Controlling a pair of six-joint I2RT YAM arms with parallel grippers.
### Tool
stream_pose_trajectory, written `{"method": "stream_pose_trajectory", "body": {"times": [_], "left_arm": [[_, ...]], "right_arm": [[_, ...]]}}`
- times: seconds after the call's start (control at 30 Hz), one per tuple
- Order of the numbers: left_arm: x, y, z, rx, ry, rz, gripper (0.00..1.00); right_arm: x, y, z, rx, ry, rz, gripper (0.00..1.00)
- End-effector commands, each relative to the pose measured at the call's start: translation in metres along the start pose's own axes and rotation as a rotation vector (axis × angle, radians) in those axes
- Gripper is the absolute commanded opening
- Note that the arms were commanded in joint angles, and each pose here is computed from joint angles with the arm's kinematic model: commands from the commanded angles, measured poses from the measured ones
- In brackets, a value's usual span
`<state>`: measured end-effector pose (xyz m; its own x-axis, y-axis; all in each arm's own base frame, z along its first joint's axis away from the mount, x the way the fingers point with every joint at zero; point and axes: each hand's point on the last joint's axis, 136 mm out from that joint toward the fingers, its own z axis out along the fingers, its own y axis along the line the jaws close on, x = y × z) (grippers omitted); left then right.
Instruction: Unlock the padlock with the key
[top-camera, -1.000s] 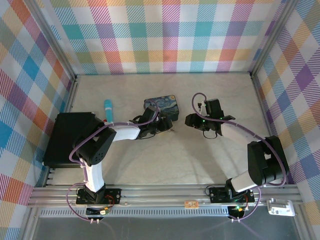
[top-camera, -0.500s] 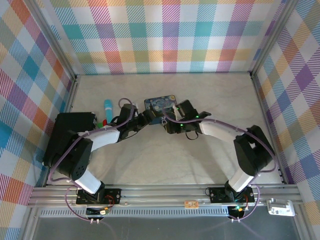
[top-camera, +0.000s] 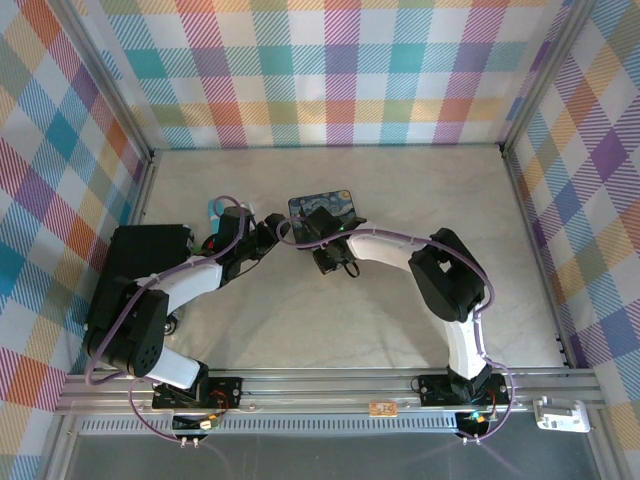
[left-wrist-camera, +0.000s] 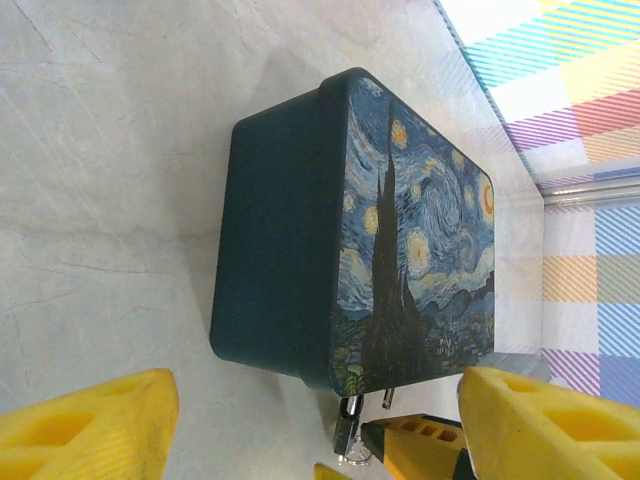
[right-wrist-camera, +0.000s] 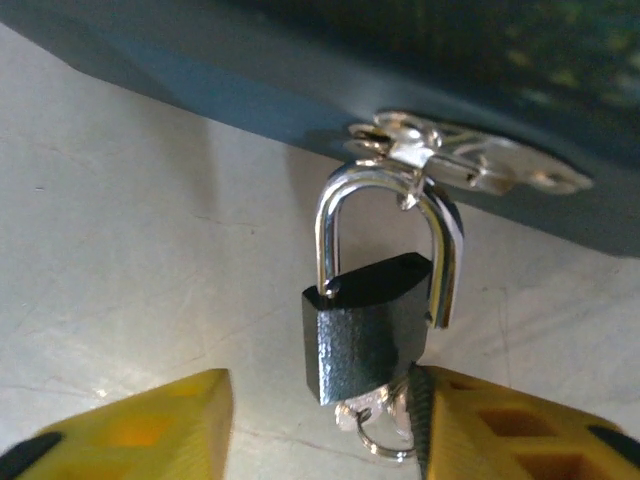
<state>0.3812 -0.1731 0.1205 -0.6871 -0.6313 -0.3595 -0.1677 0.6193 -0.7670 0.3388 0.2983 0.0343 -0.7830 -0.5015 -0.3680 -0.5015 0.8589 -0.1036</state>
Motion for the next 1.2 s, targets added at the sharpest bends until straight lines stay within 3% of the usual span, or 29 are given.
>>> {"method": "stream_pose_trajectory", "body": {"times": [0.0,0.43,0.63,0.77,0.87,0.97,1.03,1.17], "left_arm": [[-0.003,-0.003,0.0,0.032,-0.003,-0.015,0.73],[-0.023,-0.007,0.006,0.059,-0.033,0.004,0.73],[-0.038,-0.018,0.018,0.064,-0.025,0.124,0.73],[-0.046,-0.026,0.029,0.098,0.003,0.158,0.73],[-0.046,-0.031,0.033,0.12,0.015,0.169,0.72],[-0.046,-0.03,0.031,0.12,0.009,0.173,0.72],[-0.046,-0.03,0.03,0.112,0.006,0.177,0.72],[-0.049,-0.027,0.034,0.087,0.008,0.176,0.72]], "right_arm": [[-0.002,-0.01,0.0,0.064,0.011,-0.027,0.4],[-0.001,-0.006,-0.002,-0.016,-0.022,-0.111,0.13],[-0.01,0.005,-0.012,-0.149,-0.08,-0.305,0.06],[-0.015,0.005,-0.018,-0.247,-0.091,-0.332,0.0],[-0.021,-0.004,-0.019,-0.239,-0.087,-0.324,0.0],[-0.02,-0.005,-0.026,-0.237,-0.086,-0.305,0.19],[-0.018,-0.007,-0.031,-0.233,-0.083,-0.257,0.43],[-0.019,-0.006,-0.037,-0.236,-0.092,-0.142,0.68]]}}
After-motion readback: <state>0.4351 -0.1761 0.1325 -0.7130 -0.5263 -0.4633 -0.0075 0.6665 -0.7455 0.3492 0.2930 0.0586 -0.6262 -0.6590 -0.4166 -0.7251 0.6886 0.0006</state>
